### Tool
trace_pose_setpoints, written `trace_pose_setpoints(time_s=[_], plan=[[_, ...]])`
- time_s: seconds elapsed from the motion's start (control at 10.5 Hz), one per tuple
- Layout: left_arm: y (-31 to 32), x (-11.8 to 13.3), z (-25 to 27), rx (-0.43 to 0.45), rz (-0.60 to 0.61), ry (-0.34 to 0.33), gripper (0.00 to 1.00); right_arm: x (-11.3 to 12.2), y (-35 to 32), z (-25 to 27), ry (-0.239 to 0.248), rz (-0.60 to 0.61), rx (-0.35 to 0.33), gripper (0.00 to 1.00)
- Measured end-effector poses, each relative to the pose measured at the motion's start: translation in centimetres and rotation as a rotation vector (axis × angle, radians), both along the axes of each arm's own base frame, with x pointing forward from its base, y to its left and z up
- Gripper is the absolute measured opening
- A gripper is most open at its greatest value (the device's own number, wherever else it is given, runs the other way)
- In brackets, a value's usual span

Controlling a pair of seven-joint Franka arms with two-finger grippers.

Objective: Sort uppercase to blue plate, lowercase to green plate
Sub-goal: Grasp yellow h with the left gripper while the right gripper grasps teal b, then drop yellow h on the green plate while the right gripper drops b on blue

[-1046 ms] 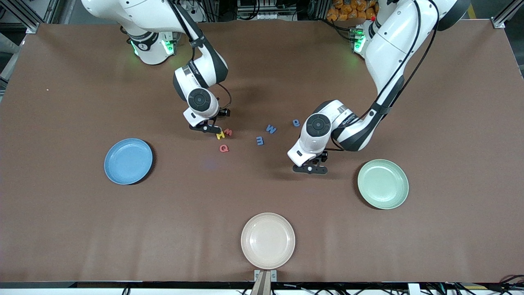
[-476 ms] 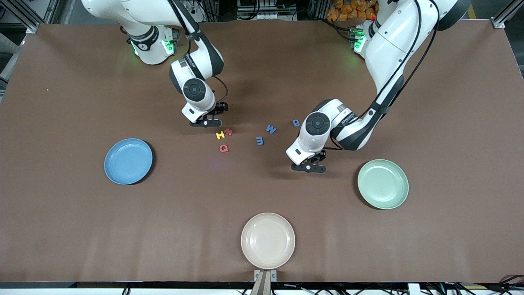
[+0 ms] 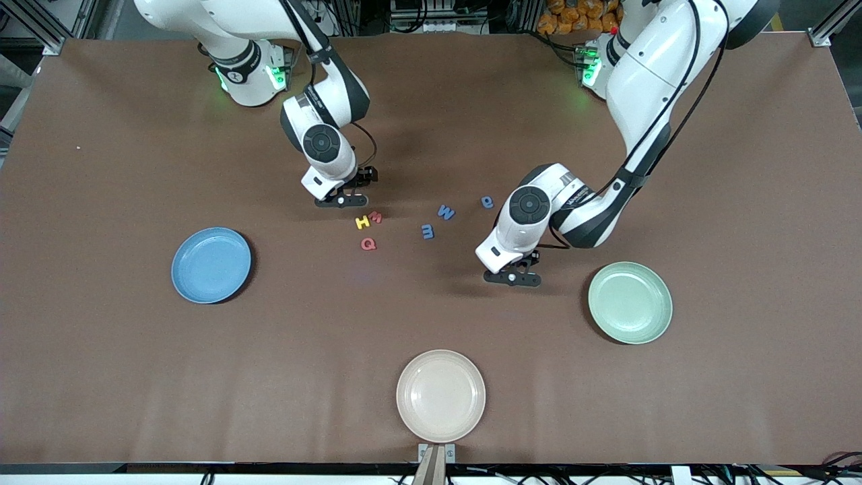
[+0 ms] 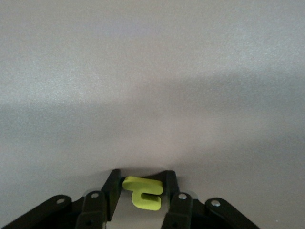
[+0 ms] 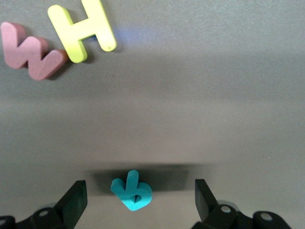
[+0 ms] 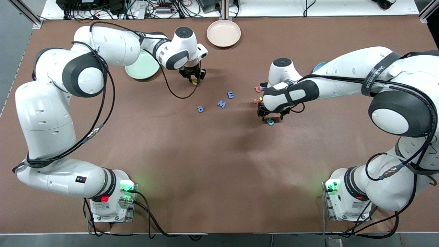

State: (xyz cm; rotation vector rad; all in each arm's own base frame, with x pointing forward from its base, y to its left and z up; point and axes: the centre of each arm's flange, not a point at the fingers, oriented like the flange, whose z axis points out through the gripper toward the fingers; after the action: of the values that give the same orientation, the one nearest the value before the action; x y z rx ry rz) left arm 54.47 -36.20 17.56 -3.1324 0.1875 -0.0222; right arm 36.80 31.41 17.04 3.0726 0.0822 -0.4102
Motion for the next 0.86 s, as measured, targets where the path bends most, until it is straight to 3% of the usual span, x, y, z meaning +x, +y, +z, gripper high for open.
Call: trace_pose_setpoints(time_s=[0.1,0.48,0.86], plan=[[0.0,0.0,0.1,-0.001,-0.001,-0.001,0.37,-0.2,0.3,0.0,-0.003,0.02,0.006,1.0],[0.3,0.1,0.2,-0.001,0.003,-0.003,0.37,-2.1,0.9,-0.5,-0.05,0.093,0.033,1.0],[5.9,4.2,4.4,0.005,0.03,-0.06,0.37,-2.3,0.5,-0.3,-0.053,0.107,0.038,1.0]])
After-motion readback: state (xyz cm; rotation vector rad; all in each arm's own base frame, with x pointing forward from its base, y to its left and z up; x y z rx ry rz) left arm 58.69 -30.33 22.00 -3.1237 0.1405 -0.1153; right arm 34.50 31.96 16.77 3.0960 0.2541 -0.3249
